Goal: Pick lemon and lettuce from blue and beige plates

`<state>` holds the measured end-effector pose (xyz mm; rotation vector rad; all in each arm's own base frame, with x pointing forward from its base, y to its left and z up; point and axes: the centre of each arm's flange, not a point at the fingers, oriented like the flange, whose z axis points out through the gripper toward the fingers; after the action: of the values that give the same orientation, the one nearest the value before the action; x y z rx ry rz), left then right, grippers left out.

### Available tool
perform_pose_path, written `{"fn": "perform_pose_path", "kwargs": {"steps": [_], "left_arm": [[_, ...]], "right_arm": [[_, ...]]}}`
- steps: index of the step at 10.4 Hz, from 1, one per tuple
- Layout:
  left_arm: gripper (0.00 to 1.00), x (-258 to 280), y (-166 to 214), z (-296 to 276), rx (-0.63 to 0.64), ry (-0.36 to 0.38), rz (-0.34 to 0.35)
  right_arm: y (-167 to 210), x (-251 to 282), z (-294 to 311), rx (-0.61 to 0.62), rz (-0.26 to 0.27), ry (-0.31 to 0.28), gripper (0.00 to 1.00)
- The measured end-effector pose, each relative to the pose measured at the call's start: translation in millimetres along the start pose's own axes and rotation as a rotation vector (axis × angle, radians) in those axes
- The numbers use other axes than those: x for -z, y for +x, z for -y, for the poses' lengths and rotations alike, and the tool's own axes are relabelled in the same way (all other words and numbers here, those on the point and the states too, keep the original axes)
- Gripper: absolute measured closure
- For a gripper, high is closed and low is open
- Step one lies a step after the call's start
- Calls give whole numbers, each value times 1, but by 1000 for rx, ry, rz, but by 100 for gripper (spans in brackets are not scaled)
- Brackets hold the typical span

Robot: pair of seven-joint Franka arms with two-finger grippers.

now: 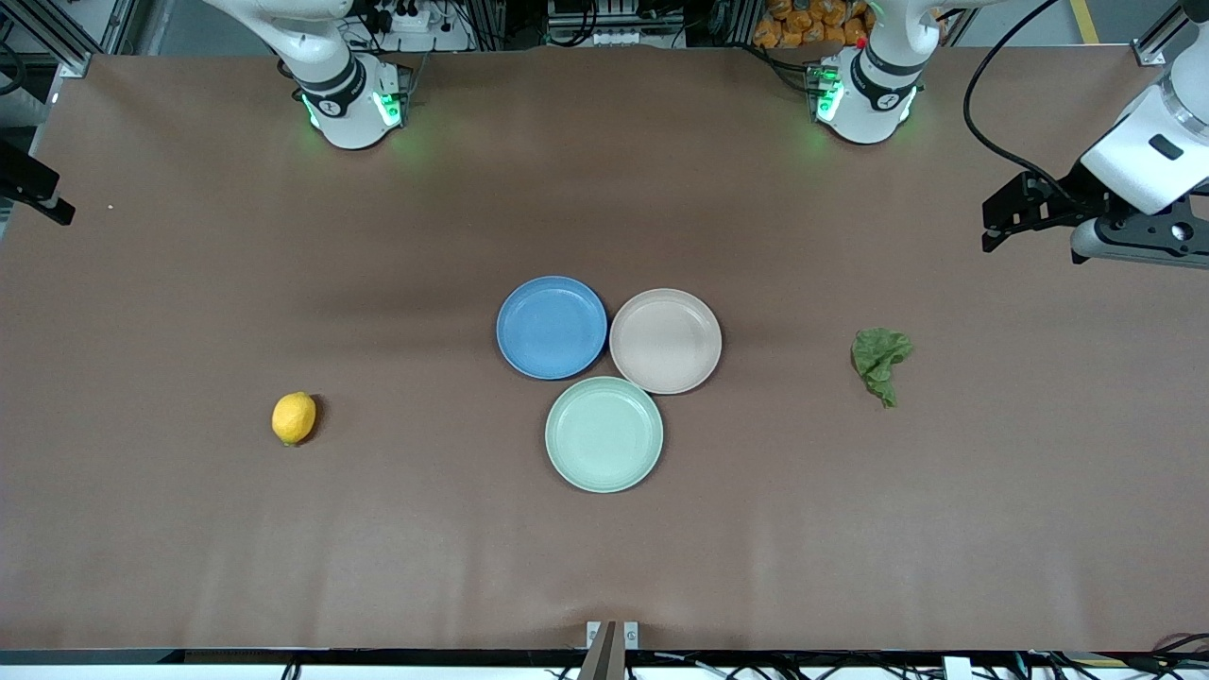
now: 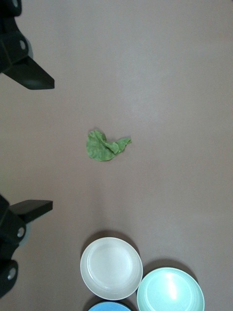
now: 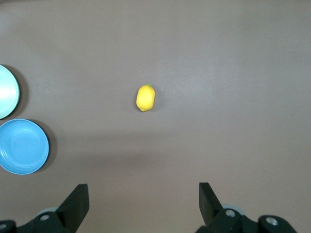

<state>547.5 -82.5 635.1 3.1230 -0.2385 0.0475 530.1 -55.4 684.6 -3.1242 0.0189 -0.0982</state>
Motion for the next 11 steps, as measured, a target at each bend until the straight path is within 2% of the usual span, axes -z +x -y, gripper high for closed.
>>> {"fn": "perform_pose_path", "kwargs": {"steps": [7, 11], "left_arm": [[0, -2, -4, 13, 100, 1, 23], [0, 0, -5, 13, 108, 6, 20]], "right_arm": [[2, -3, 3, -10, 2, -3, 0], [2, -3, 3, -10, 5, -3, 0]]}}
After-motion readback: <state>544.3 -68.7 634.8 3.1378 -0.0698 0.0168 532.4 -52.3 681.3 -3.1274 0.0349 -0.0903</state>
